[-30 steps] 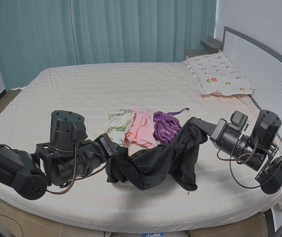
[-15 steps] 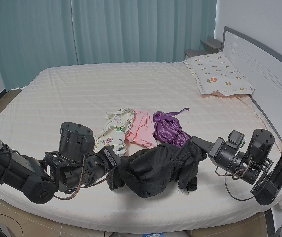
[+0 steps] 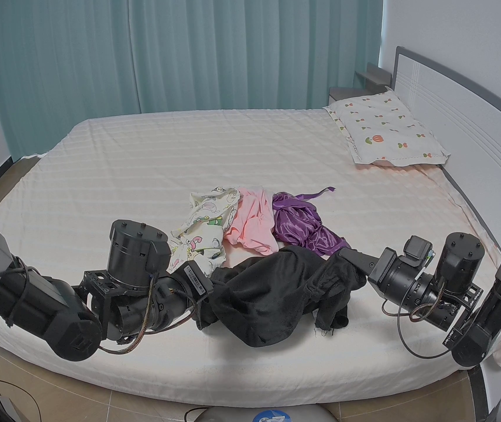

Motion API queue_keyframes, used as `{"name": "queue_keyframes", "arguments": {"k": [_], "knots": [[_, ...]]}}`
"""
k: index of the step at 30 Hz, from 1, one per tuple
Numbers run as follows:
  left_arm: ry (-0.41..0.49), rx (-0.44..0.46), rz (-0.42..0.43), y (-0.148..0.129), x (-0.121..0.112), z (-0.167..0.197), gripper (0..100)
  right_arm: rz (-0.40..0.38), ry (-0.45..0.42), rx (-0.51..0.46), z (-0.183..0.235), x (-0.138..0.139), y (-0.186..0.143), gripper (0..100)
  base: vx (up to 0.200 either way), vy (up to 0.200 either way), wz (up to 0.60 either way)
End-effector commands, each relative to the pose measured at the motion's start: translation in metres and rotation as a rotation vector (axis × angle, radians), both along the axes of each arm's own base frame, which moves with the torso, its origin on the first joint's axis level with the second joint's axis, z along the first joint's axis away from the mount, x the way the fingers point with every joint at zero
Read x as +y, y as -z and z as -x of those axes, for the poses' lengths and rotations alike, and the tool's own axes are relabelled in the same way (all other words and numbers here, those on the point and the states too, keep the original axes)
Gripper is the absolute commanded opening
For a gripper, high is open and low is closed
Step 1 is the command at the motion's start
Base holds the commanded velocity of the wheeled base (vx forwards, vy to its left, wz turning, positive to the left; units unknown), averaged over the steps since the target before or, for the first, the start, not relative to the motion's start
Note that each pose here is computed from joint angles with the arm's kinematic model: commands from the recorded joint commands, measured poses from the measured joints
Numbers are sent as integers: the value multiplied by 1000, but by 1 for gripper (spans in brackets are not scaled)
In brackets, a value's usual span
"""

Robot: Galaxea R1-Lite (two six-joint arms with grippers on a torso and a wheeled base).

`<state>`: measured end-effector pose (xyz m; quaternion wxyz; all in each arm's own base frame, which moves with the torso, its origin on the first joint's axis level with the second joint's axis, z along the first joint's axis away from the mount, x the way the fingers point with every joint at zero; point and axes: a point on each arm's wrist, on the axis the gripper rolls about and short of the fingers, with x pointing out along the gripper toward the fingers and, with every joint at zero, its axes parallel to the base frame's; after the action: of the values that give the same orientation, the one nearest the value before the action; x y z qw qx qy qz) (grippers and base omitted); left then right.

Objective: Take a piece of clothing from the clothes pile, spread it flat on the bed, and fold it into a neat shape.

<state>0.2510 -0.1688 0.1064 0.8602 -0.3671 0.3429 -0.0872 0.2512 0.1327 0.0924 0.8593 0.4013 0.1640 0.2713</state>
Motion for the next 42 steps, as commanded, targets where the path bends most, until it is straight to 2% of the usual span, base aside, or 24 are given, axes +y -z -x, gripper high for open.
{"name": "queue_keyframes", "arguments": {"k": [1, 5, 11, 12, 21, 31, 35, 39, 42], "knots": [[-7, 7, -5, 3, 1, -2, 0, -7, 1, -16, -1, 0, -2, 0, 0, 200, 0], [-47, -6, 2, -1, 9, -9, 0, -16, -5, -38, -1, 2, -7, 0, 0, 200, 0], [-48, -18, 9, -6, 11, -6, 0, -9, -14, -78, -3, 5, -13, 0, 0, 200, 0], [-52, -28, 13, -9, 13, -5, 0, 11, -19, -121, -2, 7, -18, 0, 0, 200, 0], [-72, -62, 33, -22, 21, -3, 0, 20, -89, -236, 3, 29, -36, 0, 0, 200, 0], [-99, -100, 56, -44, 34, 3, 0, -15, -121, -347, -1, 45, -60, 0, 0, 200, 0], [-99, -105, 60, -50, 36, 8, 0, -16, -136, -349, -4, 53, -63, 0, 0, 200, 0], [-102, -114, 63, -52, 38, 8, 0, -3, -152, -398, -3, 61, -75, 0, 0, 200, 0], [-110, -126, 69, -57, 41, 9, 0, -22, -160, -438, 2, 62, -87, 0, 0, 200, 0]]}}
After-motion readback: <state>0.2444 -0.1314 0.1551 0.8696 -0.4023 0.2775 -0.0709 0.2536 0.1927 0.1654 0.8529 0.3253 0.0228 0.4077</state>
